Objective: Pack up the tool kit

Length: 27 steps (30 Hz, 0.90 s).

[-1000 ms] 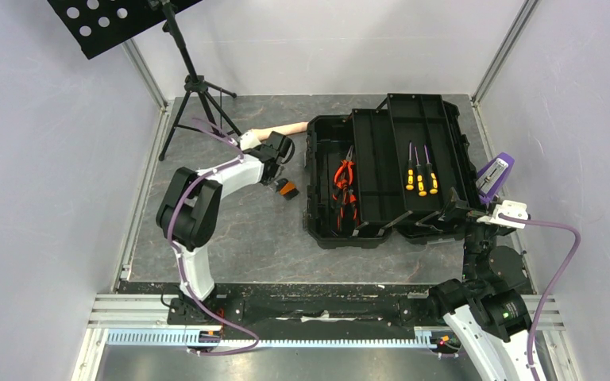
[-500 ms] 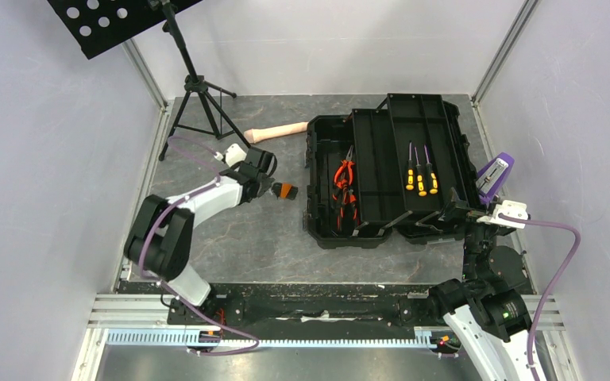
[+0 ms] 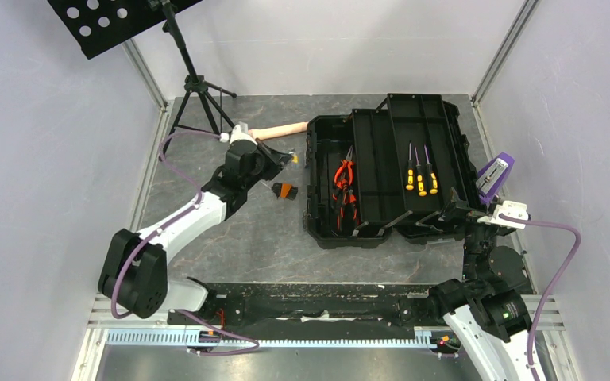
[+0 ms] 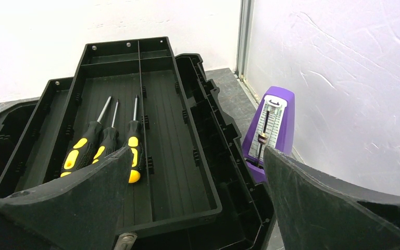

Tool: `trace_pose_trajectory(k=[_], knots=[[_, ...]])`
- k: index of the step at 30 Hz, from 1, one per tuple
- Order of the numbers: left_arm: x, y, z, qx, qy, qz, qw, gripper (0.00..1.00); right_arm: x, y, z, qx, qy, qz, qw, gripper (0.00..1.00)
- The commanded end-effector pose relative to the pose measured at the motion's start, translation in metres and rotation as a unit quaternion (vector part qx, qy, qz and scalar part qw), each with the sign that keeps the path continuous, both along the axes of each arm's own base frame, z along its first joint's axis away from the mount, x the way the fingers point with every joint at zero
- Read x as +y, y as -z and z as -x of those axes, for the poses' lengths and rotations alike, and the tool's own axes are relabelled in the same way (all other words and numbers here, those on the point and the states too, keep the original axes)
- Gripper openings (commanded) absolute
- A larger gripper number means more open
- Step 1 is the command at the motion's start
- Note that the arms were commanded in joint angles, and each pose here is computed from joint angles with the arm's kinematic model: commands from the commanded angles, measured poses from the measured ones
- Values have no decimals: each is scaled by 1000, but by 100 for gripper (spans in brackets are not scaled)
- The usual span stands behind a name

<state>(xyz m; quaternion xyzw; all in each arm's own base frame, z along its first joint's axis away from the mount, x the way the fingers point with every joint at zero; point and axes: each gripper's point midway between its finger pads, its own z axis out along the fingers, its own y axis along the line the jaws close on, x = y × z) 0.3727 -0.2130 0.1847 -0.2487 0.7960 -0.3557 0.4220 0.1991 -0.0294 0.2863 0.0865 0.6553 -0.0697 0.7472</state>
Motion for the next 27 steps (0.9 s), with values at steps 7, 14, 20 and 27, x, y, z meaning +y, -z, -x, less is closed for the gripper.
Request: trace_pose_trajectory(k=[7, 14, 20, 27], knots=[[-129, -112, 0, -148, 170, 101, 969, 2, 2, -8, 0, -20, -4, -14, 1000, 98], [-193, -101, -22, -147, 201, 92, 964, 2, 0, -9, 1, -19, -1, -10, 1000, 98], [-216, -68, -54, -123, 184, 63, 973, 2, -3, -9, 2, -16, 6, -3, 1000, 98], [-219, -35, -80, -95, 153, 11, 984, 2, -4, -11, 2, -14, 9, 3, 1000, 98]])
